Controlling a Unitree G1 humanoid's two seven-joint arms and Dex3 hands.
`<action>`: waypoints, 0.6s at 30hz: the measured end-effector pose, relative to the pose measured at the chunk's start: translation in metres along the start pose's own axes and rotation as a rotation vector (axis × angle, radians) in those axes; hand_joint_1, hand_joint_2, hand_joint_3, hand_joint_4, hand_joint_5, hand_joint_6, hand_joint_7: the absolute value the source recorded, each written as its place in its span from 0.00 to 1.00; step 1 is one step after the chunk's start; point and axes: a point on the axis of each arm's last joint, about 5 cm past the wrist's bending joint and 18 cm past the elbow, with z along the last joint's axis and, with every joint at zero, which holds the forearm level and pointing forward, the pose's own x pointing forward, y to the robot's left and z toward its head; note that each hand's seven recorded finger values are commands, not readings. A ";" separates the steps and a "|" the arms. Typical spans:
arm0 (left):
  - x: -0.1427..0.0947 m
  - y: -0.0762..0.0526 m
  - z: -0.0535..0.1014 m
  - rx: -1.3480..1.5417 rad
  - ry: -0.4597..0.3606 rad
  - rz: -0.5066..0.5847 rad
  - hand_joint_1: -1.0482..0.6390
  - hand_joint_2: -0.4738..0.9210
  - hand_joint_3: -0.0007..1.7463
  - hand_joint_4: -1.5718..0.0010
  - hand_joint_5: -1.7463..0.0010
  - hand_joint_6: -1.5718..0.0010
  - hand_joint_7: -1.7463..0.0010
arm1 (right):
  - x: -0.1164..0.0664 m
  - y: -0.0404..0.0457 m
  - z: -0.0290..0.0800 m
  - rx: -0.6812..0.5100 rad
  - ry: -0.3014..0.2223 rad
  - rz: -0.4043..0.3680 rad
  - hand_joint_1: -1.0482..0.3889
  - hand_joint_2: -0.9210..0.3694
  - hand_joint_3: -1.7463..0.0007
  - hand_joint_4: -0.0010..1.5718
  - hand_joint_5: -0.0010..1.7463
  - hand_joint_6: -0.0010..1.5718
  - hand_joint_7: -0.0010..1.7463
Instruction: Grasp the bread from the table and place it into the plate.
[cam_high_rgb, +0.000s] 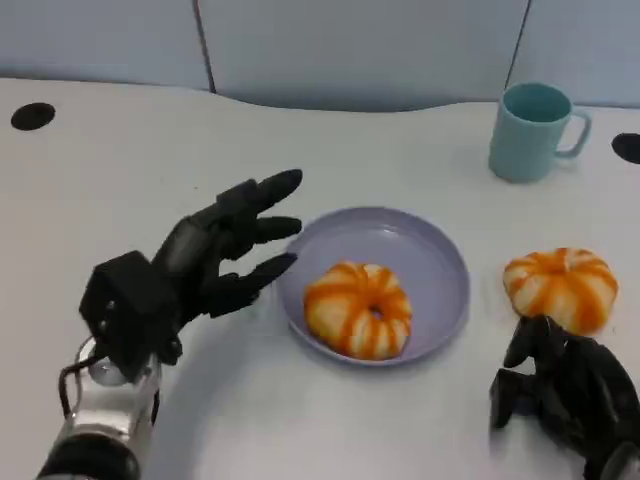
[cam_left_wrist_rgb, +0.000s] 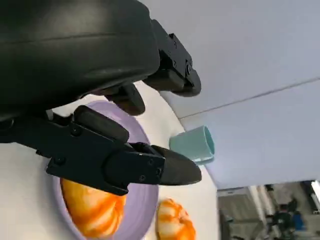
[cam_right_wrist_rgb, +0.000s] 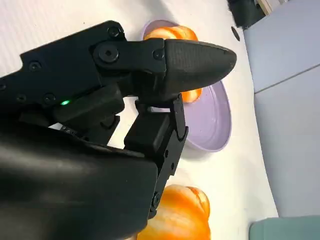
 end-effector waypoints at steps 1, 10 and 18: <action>-0.004 0.001 -0.001 -0.041 -0.007 0.012 0.24 1.00 0.21 0.72 0.54 0.65 0.92 | 0.000 -0.0001 0.000 -0.001 0.000 0.000 0.42 0.00 0.71 0.75 0.84 0.70 0.79; -0.050 -0.016 -0.018 -0.504 0.131 0.166 0.24 1.00 0.26 0.60 0.15 0.65 0.36 | 0.000 -0.0004 0.001 0.002 0.004 0.003 0.42 0.00 0.71 0.77 0.83 0.70 0.79; -0.065 -0.018 -0.012 -0.522 0.224 0.259 0.28 1.00 0.29 0.47 0.00 0.62 0.02 | 0.000 -0.0003 0.000 0.003 0.007 0.004 0.43 0.00 0.71 0.77 0.82 0.70 0.78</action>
